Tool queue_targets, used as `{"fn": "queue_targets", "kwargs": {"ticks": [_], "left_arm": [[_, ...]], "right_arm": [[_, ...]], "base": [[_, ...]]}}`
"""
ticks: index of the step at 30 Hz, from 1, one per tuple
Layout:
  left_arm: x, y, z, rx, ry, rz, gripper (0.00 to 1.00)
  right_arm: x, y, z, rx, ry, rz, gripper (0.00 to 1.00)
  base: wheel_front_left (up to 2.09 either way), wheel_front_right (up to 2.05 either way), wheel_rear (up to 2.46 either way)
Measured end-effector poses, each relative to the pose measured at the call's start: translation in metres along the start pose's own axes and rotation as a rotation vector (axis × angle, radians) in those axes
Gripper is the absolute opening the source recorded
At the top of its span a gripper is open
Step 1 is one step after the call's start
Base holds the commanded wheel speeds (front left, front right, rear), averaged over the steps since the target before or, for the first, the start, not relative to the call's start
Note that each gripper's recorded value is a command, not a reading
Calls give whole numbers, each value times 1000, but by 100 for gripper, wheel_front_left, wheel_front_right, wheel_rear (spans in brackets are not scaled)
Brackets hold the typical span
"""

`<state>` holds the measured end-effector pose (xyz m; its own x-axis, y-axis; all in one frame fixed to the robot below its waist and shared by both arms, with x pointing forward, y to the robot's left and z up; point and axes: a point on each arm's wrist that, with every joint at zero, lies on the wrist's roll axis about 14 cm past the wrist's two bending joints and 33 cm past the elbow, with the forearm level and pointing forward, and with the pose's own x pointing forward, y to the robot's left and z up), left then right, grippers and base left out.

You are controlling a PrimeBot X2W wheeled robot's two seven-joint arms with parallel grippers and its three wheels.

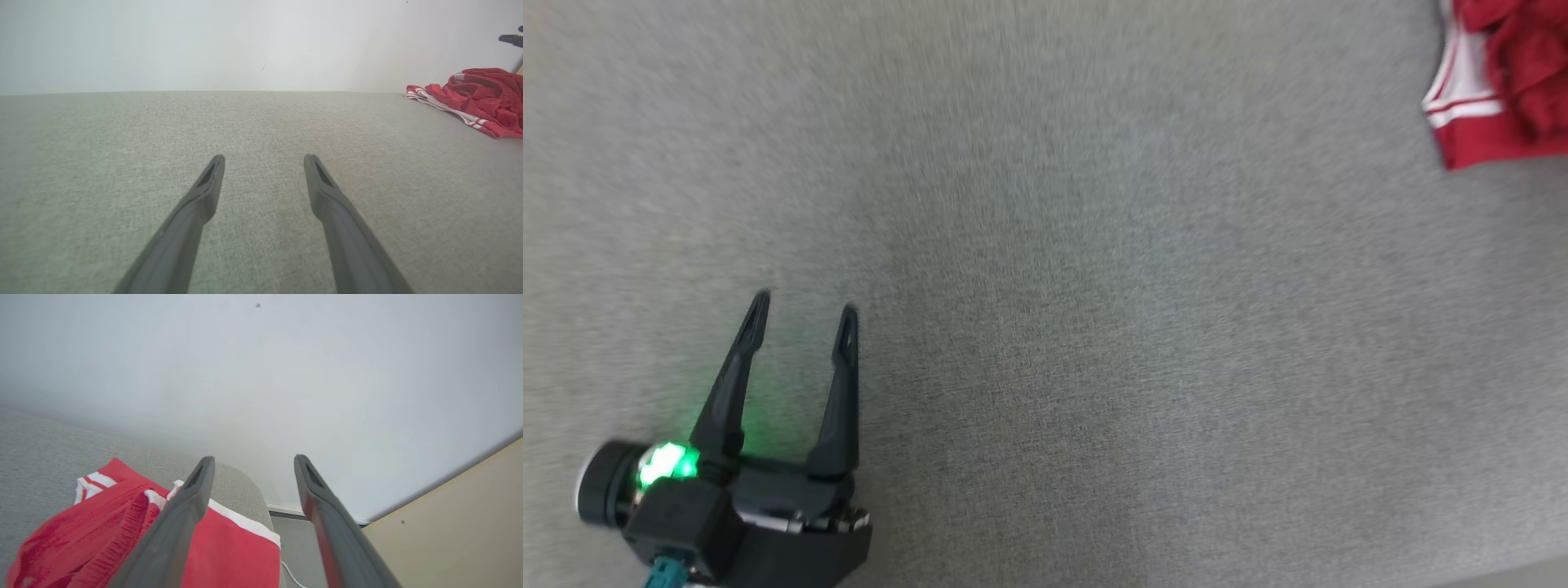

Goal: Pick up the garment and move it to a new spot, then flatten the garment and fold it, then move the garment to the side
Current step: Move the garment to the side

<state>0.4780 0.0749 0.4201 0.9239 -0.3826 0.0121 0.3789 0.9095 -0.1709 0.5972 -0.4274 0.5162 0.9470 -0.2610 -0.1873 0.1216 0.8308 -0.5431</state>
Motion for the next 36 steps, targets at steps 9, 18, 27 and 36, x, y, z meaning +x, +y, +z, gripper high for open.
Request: {"fn": "queue_targets", "kwargs": {"ticks": [9, 18, 27, 36], "left_arm": [[-53, 21, 39, 29, -20, 151, 100], [-99, 33, 78, 65, -85, 251, 100], [-140, 36, 97, 78, -128, 313, 100], [-171, 43, 107, 86, -159, 374, 100]], "right_arm": [[-58, 51, 98, 185, -333, 129, 100], [-137, 88, 108, 383, -443, 200, 100], [-202, 134, 100, 529, -467, 279, 100], [-257, 177, 86, 647, -424, 355, 100]], "base": [[0, 0, 0], [0, 0, 0], [0, 0, 0], [0, 0, 0]]}}
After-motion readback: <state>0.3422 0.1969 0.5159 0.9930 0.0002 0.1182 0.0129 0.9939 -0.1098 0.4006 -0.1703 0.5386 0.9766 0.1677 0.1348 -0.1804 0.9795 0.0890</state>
